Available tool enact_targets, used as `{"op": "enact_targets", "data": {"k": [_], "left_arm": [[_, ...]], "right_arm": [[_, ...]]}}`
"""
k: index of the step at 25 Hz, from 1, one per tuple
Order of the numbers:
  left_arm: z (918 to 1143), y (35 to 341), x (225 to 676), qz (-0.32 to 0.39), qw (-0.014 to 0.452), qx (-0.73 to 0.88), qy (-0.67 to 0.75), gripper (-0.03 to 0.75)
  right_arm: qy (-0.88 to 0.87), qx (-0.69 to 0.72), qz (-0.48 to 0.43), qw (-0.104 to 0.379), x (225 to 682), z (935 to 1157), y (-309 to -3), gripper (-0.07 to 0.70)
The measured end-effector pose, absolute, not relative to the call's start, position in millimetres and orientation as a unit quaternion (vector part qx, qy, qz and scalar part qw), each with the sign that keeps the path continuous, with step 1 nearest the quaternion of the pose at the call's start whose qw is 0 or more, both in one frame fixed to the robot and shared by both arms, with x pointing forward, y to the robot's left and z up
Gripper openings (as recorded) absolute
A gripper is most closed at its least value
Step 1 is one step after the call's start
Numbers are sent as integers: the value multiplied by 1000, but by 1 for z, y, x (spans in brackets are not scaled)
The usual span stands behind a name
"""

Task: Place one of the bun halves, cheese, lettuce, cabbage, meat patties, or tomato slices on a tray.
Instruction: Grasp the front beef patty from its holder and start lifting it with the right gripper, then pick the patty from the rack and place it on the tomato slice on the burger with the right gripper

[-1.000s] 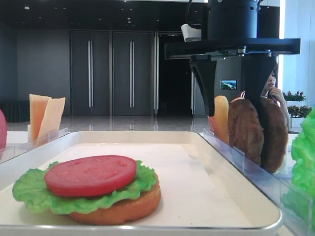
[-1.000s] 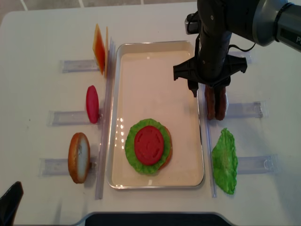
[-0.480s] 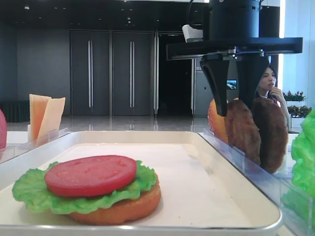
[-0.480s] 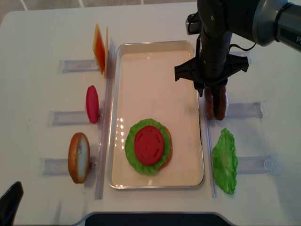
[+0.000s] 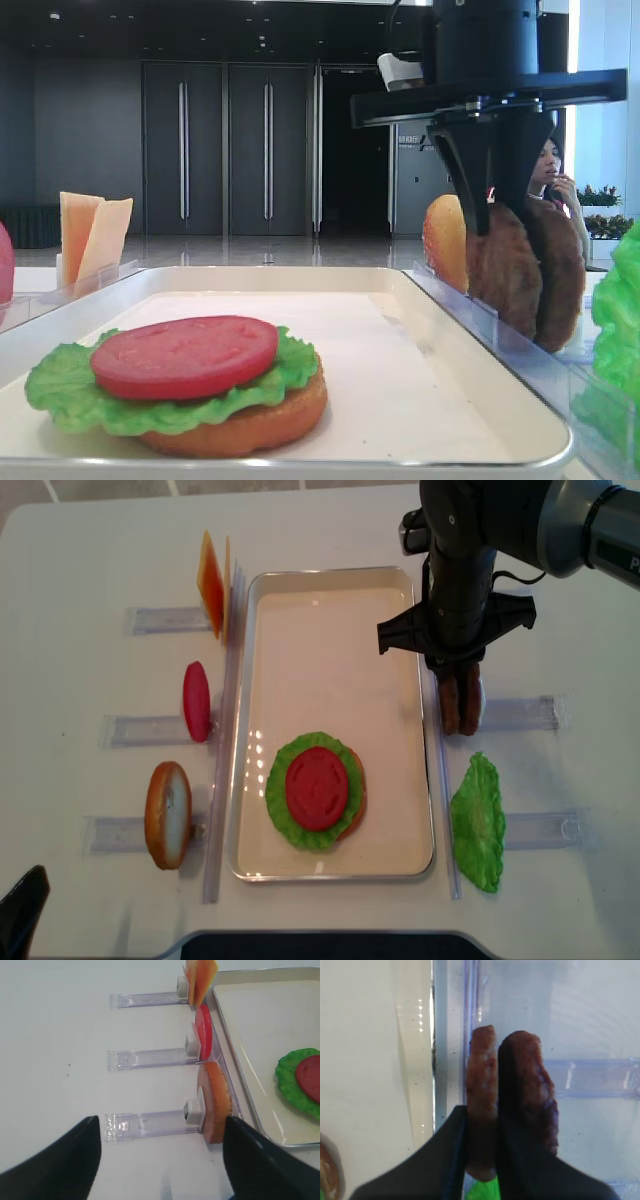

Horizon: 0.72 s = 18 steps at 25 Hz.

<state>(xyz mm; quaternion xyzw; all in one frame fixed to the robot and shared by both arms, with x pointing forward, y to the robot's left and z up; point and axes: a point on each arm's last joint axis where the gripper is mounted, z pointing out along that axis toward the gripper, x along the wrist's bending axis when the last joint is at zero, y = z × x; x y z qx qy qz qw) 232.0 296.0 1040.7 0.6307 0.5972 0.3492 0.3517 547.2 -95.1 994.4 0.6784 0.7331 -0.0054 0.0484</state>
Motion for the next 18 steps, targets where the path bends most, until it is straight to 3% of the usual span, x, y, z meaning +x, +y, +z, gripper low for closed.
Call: {"op": "enact_targets", "data": {"k": [9,18], "left_arm": [[1041,296,232,349,352,631,597,580],[1041,296,232,349,352,631,597,580]], "right_arm": [[726,685,-5,50,545,1000,-97,145],[722,689,44,51,545,1032,-95,145]]}}
